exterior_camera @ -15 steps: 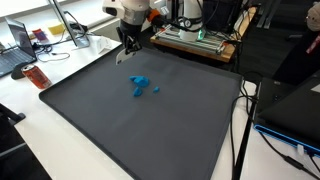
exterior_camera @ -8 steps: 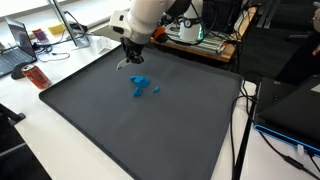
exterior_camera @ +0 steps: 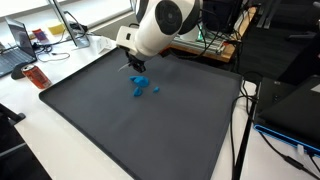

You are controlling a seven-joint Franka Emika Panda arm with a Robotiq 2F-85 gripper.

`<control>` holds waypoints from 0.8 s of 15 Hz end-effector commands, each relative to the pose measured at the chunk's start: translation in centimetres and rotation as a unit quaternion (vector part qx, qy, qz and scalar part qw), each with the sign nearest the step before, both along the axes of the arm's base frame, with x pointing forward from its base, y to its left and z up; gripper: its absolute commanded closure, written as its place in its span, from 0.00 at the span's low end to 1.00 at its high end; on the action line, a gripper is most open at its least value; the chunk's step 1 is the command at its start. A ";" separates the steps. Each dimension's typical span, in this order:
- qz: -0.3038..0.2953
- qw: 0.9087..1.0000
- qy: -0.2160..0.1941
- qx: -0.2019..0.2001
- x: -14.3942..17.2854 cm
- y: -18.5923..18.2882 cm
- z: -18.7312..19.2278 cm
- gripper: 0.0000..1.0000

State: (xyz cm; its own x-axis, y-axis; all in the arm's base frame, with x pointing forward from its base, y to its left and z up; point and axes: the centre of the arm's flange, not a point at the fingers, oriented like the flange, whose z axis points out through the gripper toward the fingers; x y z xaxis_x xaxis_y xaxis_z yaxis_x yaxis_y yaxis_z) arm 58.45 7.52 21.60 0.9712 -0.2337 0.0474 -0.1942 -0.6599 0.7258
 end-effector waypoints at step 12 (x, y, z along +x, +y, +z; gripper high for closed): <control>-0.076 0.991 0.072 -0.080 8.3 1.9 -2.2 0.99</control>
State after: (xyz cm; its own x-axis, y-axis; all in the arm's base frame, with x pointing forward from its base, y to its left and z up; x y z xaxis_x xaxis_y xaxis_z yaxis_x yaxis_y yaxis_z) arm 63.70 9.20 19.67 0.9409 -0.3386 0.0090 -0.1876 -0.4987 0.8462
